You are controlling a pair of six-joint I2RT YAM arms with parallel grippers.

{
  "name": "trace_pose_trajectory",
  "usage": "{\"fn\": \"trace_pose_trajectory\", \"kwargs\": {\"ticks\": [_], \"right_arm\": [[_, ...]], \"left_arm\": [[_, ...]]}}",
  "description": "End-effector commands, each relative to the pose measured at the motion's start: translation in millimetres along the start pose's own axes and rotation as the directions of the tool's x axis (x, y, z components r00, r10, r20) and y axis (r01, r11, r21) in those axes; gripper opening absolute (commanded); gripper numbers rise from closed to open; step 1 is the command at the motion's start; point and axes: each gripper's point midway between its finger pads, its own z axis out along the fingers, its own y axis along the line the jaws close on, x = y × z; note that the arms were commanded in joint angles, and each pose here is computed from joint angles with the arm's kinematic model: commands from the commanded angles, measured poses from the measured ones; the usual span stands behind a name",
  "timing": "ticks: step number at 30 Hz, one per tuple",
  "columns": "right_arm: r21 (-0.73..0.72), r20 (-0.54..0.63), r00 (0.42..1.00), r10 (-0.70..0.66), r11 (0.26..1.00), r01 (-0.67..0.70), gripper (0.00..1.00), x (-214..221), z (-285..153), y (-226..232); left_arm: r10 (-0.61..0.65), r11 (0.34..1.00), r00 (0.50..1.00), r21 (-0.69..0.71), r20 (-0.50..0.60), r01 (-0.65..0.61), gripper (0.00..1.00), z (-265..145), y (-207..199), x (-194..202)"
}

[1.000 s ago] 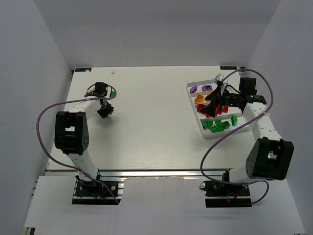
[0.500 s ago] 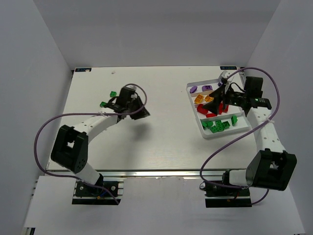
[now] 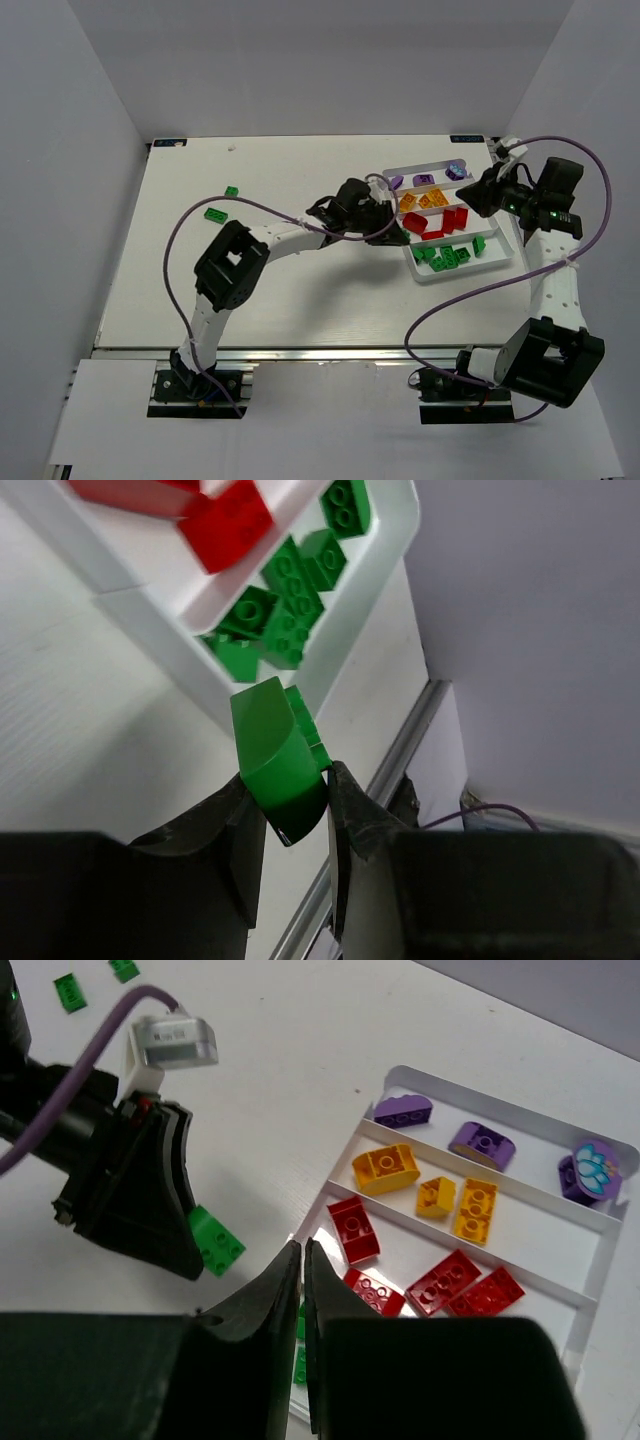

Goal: Sort the legos into containers by color

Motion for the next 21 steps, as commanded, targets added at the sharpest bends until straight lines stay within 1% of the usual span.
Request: {"fn": "trace_pose_trajectory", "kwargs": {"ticks": [1, 2, 3, 4, 6, 7, 8, 9, 10, 11, 13, 15, 16, 21], "right_arm": [[0.056, 0.068, 0.997, -0.028, 0.998, 0.024, 0.10, -30, -16, -15], [0.062, 0.074, 0.997, -0.027, 0.998, 0.022, 0.10, -32, -18, -17], [0.064, 0.074, 0.997, -0.020, 0.998, 0.015, 0.11, -31, -18, -19], [0.062, 0.080, 0.997, -0.018, 0.998, 0.013, 0.11, -32, -20, -19], [0.070, 0.084, 0.996, -0.007, 0.998, 0.001, 0.12, -32, -23, -24], [0.068, 0.083, 0.997, -0.001, 0.998, -0.005, 0.12, -31, -23, -24], [0.069, 0.084, 0.996, 0.001, 0.998, -0.007, 0.12, -30, -23, -25], [0.070, 0.084, 0.996, 0.005, 0.997, -0.011, 0.12, -29, -24, -25], [0.069, 0.085, 0.996, 0.005, 0.998, -0.011, 0.13, -30, -24, -25], [0.071, 0.085, 0.996, 0.008, 0.997, -0.015, 0.13, -28, -24, -26], [0.071, 0.086, 0.996, 0.010, 0.997, -0.017, 0.14, -28, -25, -26], [0.071, 0.087, 0.996, 0.012, 0.997, -0.018, 0.15, -28, -25, -26], [0.073, 0.087, 0.996, 0.011, 0.997, -0.017, 0.15, -28, -25, -26], [0.075, 0.089, 0.996, 0.021, 0.997, -0.028, 0.18, -27, -26, -27]], "left_arm": [[0.048, 0.983, 0.999, 0.180, -0.007, -0.046, 0.07, 16, -59, -10], [0.045, 0.981, 0.999, 0.190, -0.011, -0.042, 0.07, 22, -62, -10], [0.030, 0.983, 0.999, 0.184, -0.029, -0.024, 0.07, 35, -53, -5], [0.033, 0.975, 0.999, 0.220, -0.027, -0.026, 0.08, 40, -69, -10], [0.022, 0.970, 0.999, 0.241, -0.031, -0.014, 0.09, 55, -75, -10], [0.005, 0.973, 0.999, 0.232, -0.051, 0.007, 0.10, 61, -69, -3], [0.011, 0.967, 0.999, 0.256, -0.038, -0.001, 0.11, 64, -79, -9], [-0.004, 0.966, 0.999, 0.258, -0.042, 0.015, 0.13, 68, -80, -9], [-0.016, 0.970, 0.998, 0.243, -0.056, 0.029, 0.14, 79, -72, -3], [-0.017, 0.969, 0.999, 0.246, -0.048, 0.028, 0.16, 81, -76, -6], [-0.054, 0.978, 0.996, 0.197, -0.064, 0.066, 0.19, 94, -61, 0], [-0.060, 0.980, 0.997, 0.188, -0.050, 0.069, 0.21, 99, -61, -3], [-0.069, 0.981, 0.996, 0.179, -0.053, 0.078, 0.24, 101, -59, -2], [-0.087, 0.980, 0.995, 0.174, -0.046, 0.094, 0.33, 110, -60, -3]]}}
